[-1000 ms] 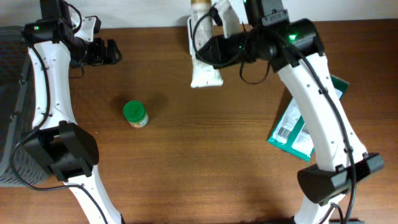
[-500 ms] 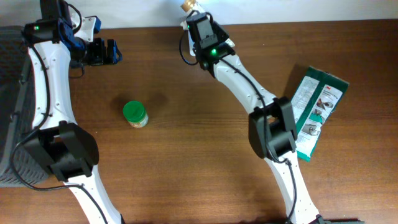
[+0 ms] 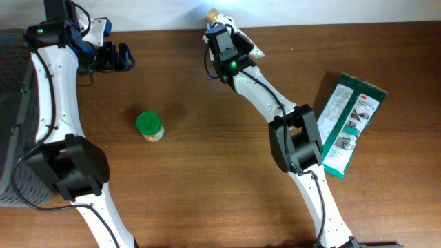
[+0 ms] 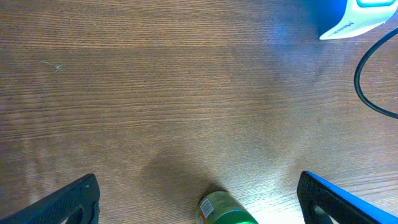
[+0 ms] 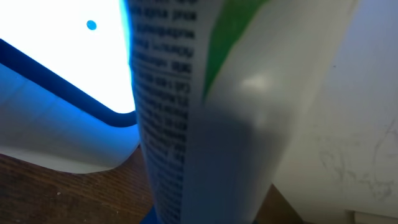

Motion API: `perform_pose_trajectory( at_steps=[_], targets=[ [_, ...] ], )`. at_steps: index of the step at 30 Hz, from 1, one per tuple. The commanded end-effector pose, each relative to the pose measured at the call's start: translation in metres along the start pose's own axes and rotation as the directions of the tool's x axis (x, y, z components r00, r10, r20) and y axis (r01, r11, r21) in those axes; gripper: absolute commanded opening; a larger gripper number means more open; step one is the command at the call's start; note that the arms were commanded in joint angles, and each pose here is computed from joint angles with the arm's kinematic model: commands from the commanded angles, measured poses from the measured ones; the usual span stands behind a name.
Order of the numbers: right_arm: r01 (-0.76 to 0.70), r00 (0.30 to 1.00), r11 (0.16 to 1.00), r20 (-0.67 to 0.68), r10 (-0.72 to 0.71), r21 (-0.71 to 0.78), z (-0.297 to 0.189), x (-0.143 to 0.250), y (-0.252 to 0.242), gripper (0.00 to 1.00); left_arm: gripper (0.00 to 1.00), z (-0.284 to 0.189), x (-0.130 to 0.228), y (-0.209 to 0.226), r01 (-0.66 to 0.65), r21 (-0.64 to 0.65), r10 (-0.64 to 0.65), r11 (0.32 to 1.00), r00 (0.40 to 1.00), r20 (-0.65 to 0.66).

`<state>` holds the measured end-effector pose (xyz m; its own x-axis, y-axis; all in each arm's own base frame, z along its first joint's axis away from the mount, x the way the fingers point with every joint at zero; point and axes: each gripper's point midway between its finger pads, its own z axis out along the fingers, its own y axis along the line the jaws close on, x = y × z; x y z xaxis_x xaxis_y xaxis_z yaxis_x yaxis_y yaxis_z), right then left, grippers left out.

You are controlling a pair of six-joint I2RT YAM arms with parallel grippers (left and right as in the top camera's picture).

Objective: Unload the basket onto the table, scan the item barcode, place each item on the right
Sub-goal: 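Lift the white tube and hold it before the white scanner, then carry the tube right and release it beside the packages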

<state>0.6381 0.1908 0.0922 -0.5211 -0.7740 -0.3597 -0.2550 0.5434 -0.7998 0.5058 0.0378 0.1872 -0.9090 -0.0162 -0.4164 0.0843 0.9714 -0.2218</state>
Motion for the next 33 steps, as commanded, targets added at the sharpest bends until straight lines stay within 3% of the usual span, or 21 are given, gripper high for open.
perform_pose_trajectory(
  at_steps=[1, 6, 9, 11, 13, 17, 18, 20, 22, 25, 30, 33],
  targets=[
    [-0.076, 0.997, 0.997, 0.002, 0.076, 0.011, -0.020, -0.009, -0.020, 0.04, 0.99, -0.008, -0.006, -0.002, 0.004, 0.009, -0.004, 1.000, 1.000, 0.026],
    [-0.215, 0.974, 0.976, 0.060, 0.217, -0.030, -0.067, -0.026, -0.072, 0.04, 0.99, -0.008, -0.006, -0.002, 0.004, 0.009, -0.004, 1.000, 1.000, 0.026],
    [-0.360, 0.904, 0.893, 0.137, 0.405, -0.270, -0.132, -0.049, -0.100, 0.04, 0.99, -0.008, -0.006, -0.002, 0.004, 0.009, -0.004, 1.000, 1.000, 0.026],
    [-0.410, 0.849, 0.803, 0.139, 0.509, -0.433, -0.175, -0.056, -0.113, 0.04, 0.99, -0.008, -0.006, -0.002, 0.004, 0.009, -0.004, 1.000, 1.000, 0.026],
    [-0.471, 0.783, 0.641, 0.048, 0.621, -0.606, -0.232, -0.047, -0.127, 0.04, 0.99, -0.008, -0.006, -0.002, 0.004, 0.009, -0.004, 1.000, 1.000, 0.026],
    [-0.485, 0.779, 0.449, -0.137, 0.612, -0.751, -0.298, 0.000, -0.135, 0.05, 0.99, -0.008, -0.006, -0.002, 0.004, 0.009, -0.004, 1.000, 1.000, 0.026],
    [-0.557, 0.756, 0.400, -0.244, 0.607, -0.728, -0.302, 0.023, -0.136, 0.04, 0.99, -0.008, -0.006, -0.002, 0.004, 0.009, -0.004, 1.000, 1.000, 0.026],
    [-0.666, 0.714, 0.366, -0.413, 0.565, -0.650, -0.295, 0.062, -0.131, 0.04, 0.99, -0.008, -0.006, -0.002, 0.004, 0.009, -0.004, 1.000, 1.000, 0.026],
    [-0.787, 0.617, 0.364, -0.612, 0.496, -0.498, -0.269, 0.111, -0.111, 0.04, 0.99, -0.008, -0.006, -0.002, 0.004, 0.009, -0.004, 1.000, 1.000, 0.026],
    [-0.847, 0.510, 0.402, -0.743, 0.434, -0.347, -0.229, 0.159, -0.075, 0.04, 0.99, -0.008, -0.006, -0.002, 0.004, 0.010, -0.004, 1.000, 1.000, 0.025],
    [-0.879, 0.420, 0.405, -0.810, 0.408, -0.252, -0.170, 0.224, -0.018, 0.04, 0.99, -0.008, -0.006, -0.002, 0.004, 0.009, -0.004, 1.000, 1.000, 0.026],
    [-0.877, 0.413, 0.419, -0.817, 0.404, -0.236, -0.150, 0.257, 0.000, 0.05, 0.99, -0.008, -0.006, -0.002, 0.004, 0.009, -0.004, 1.000, 1.000, 0.026]
  ],
)
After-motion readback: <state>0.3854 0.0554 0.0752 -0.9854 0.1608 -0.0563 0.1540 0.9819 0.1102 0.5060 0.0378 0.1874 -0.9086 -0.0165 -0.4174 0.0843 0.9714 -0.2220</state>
